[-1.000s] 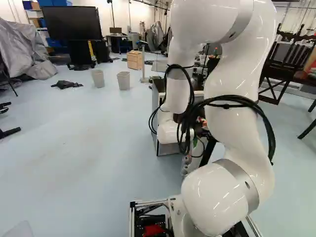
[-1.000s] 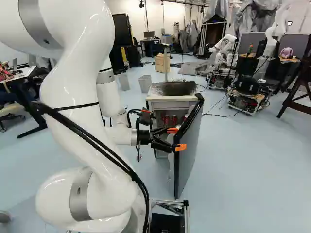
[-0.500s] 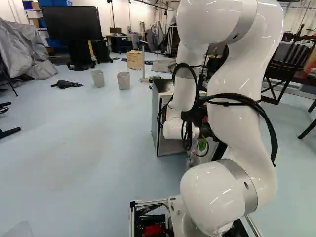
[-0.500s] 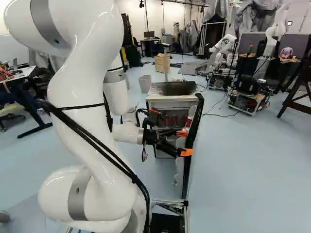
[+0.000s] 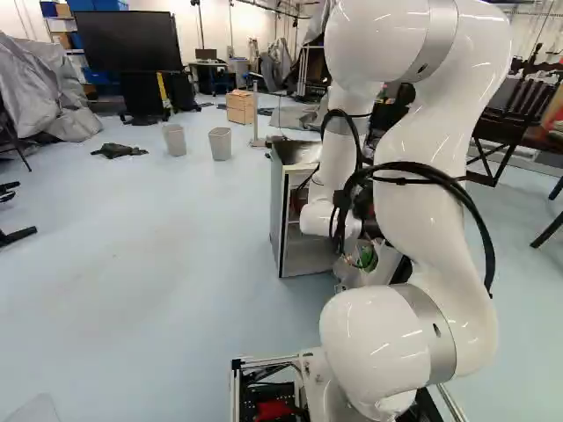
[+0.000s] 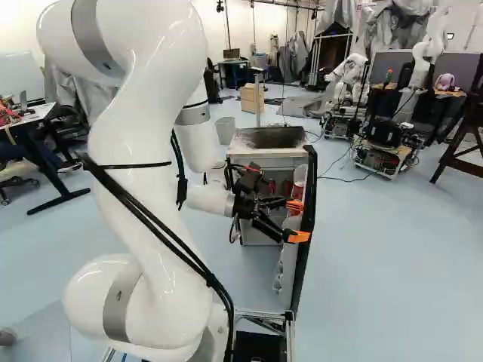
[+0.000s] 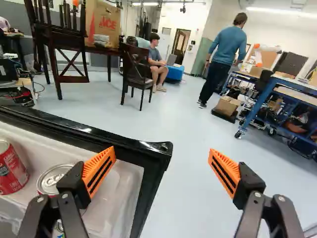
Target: Grab a drink from the fridge
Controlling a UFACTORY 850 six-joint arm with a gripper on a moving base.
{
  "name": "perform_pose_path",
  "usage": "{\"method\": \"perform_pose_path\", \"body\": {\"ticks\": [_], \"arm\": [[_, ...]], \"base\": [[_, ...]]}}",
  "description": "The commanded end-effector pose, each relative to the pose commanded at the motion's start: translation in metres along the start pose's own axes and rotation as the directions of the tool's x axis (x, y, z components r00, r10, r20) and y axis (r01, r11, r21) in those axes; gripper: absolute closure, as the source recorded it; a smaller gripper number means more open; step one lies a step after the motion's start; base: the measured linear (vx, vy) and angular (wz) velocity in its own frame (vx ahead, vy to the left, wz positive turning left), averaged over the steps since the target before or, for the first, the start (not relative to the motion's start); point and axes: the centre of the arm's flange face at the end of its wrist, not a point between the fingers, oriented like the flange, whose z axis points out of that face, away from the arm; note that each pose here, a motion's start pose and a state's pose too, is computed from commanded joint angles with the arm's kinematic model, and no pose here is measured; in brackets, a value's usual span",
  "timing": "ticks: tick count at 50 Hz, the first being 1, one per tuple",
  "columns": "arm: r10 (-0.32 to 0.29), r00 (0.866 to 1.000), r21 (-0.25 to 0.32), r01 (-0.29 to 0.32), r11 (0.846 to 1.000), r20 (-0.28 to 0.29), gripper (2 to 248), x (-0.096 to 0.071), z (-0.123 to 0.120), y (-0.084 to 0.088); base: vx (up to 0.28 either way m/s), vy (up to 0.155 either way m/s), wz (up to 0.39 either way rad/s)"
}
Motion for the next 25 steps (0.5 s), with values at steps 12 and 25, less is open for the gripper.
{"method": "perform_pose_path", "body": {"ticks": [12, 25], "arm": [[0.045, 0.999, -0.056, -0.044, 0.997, 0.011, 3, 0.008, 0.02, -0.017], [0.096, 0.995, -0.117, -0.093, 0.989, 0.017, 3, 0.017, 0.045, -0.035]], "base": [[0.0, 0.0, 0.0], [0.0, 0.0, 0.0]]}}
